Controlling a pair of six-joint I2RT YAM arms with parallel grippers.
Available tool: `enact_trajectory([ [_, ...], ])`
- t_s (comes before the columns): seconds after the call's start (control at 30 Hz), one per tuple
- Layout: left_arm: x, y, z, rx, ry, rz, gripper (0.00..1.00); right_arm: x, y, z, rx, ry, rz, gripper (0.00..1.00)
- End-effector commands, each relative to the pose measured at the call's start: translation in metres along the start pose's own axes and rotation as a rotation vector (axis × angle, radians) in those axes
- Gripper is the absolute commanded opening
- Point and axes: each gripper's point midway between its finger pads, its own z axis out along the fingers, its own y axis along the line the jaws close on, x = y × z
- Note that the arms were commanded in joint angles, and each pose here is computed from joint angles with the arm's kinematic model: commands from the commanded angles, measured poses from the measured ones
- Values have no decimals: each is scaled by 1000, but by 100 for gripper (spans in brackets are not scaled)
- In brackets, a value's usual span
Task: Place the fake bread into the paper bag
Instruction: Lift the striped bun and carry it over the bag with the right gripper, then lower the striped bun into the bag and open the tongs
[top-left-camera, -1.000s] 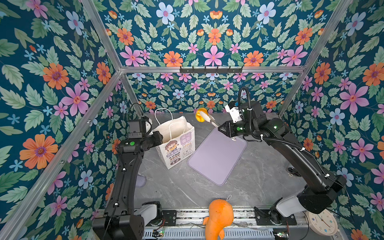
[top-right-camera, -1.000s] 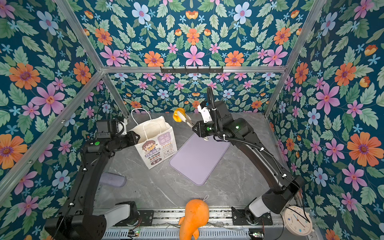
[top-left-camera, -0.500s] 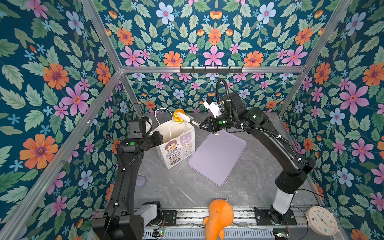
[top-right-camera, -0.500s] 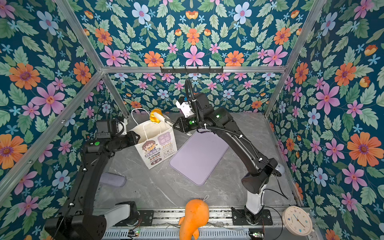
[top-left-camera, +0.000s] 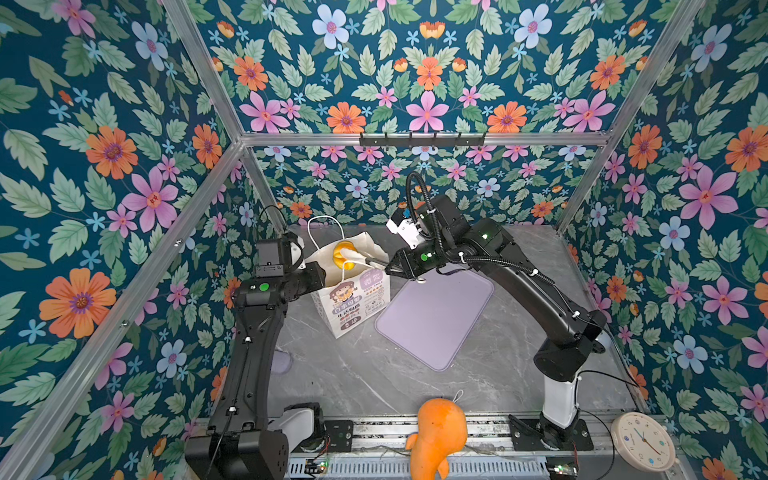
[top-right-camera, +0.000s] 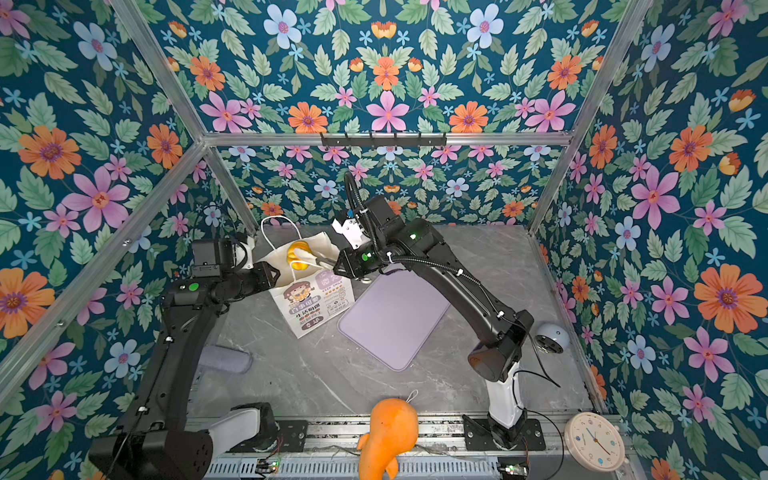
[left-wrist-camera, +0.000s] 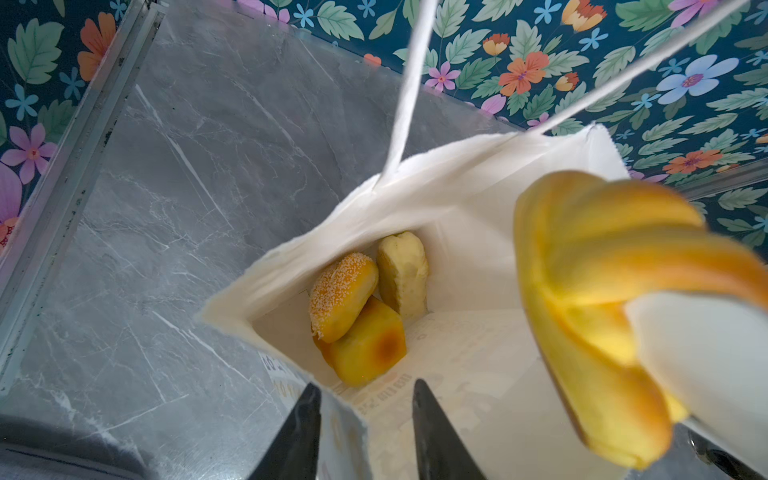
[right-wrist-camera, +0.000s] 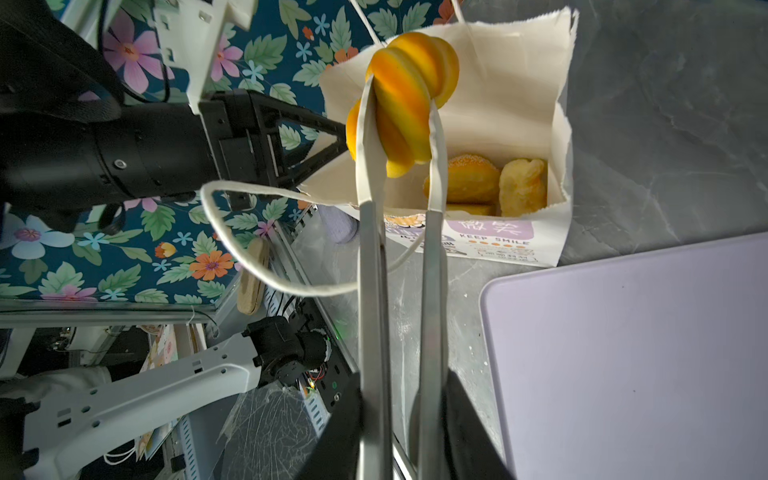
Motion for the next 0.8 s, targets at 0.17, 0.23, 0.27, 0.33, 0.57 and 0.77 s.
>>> enact_trajectory([
  [0.17, -1, -3, -1, 13, -8, 4, 38, 4, -4, 0, 33, 1, -25, 27],
  [0.23, -1, -2, -1, 14, -7, 5, 38, 5, -5, 2, 38, 11, -22, 27],
  [0.27, -1, -3, -1, 15, -7, 5, 38, 4, -5, 3, 36, 15, -21, 28],
  [0.33, -1, -3, -1, 16, -9, 5, 38, 4, -3, 3, 30, 24, -19, 29],
  [0.57, 0, -3, -2, 14, -7, 5, 38, 1, -1, 4, 21, 28, -22, 36],
  [0.77, 1, -2, -2, 11, -8, 5, 38, 0, 1, 3, 19, 25, -27, 38],
])
